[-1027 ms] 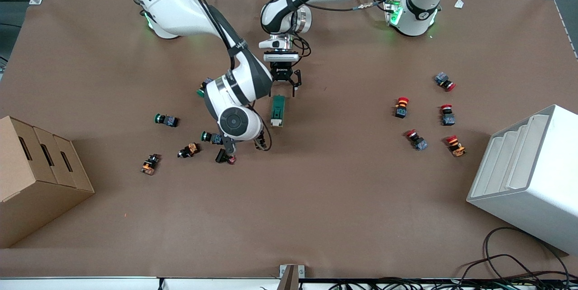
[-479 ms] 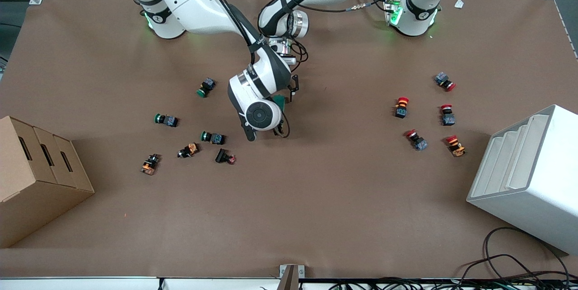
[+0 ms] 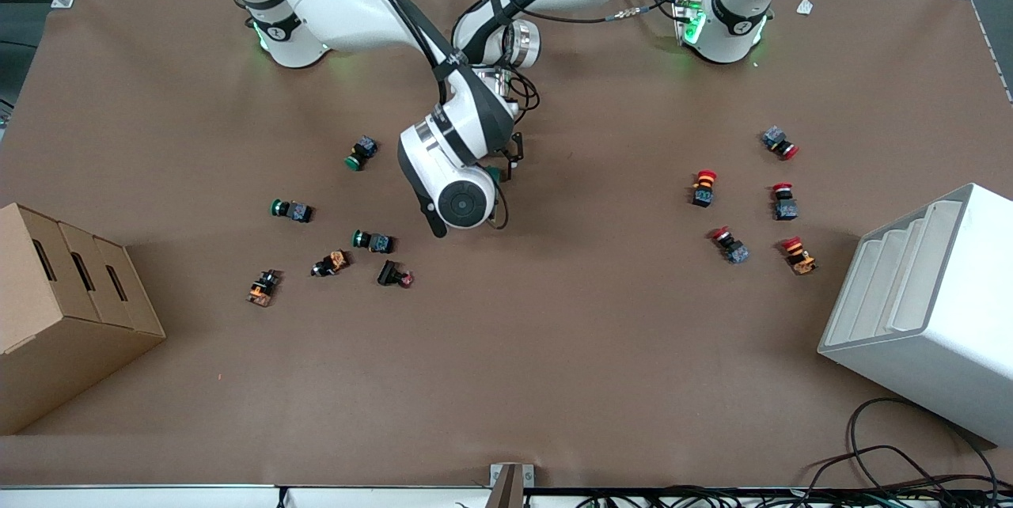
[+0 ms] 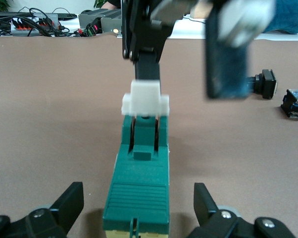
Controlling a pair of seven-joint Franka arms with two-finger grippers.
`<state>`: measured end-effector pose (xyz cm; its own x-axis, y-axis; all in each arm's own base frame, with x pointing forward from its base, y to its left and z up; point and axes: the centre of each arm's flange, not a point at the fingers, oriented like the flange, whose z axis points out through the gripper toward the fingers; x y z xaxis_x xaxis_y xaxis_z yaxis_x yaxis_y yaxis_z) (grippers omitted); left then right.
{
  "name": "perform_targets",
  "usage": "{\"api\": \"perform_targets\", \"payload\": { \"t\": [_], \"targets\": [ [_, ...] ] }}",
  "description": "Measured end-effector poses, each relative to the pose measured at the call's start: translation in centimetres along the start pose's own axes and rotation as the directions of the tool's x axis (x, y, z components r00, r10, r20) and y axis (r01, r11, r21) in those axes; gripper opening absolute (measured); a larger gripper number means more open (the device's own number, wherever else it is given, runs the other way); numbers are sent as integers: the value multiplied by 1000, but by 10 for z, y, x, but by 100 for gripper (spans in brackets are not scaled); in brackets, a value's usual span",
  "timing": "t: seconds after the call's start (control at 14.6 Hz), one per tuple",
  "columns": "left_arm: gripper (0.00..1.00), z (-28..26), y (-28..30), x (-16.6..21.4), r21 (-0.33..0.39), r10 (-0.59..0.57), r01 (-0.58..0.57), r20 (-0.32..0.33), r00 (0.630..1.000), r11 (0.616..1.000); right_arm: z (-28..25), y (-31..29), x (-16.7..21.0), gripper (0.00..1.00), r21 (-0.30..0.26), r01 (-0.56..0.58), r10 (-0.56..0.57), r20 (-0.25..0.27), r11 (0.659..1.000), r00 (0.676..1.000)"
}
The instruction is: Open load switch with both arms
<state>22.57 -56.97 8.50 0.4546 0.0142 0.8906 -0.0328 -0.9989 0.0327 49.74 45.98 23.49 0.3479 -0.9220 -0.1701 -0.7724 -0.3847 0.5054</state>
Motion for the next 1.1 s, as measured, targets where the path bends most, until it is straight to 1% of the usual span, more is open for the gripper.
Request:
{"api": "perform_targets", "payload": {
  "t": [0.14, 0.34, 0.48, 0.62, 0.82, 0.96, 1.03, 1.1],
  "targets": [
    [99, 1, 1, 1, 0, -2, 2, -2, 1000, 1000, -2, 8, -2, 100, -39, 9, -9, -4, 999, 1000],
    [99, 1, 1, 1, 1, -2, 2, -2, 1000, 1000, 16, 11, -6, 100, -77, 17, -18, -15, 997, 1000],
    [99, 1, 1, 1, 1, -1, 1, -2, 1000, 1000, 32, 11, -13, 100, -87, 22, -25, -29, 996, 999],
    [99, 1, 1, 1, 1, -1, 1, -2, 1000, 1000, 49, 9, -14, 100, -82, 21, -24, -42, 996, 999],
    [99, 1, 0, 1, 1, 0, 0, -2, 1000, 1000, 56, 10, -11, 100, -88, 41, -46, -66, 995, 997],
    [99, 2, 0, 1, 3, 0, 0, -3, 1000, 1000, 43, 9, 3, 100, -90, 133, -142, -103, 987, 984],
    [99, 2, 0, 1, 3, 0, 0, -3, 1000, 1000, 23, 8, 22, 100, -74, 201, -209, -129, 977, 969],
    [99, 3, 0, 1, 3, -1, 1, -3, 1000, 1000, -7, 9, 47, 100, -53, 284, -288, -148, 957, 946]
  ]
}}
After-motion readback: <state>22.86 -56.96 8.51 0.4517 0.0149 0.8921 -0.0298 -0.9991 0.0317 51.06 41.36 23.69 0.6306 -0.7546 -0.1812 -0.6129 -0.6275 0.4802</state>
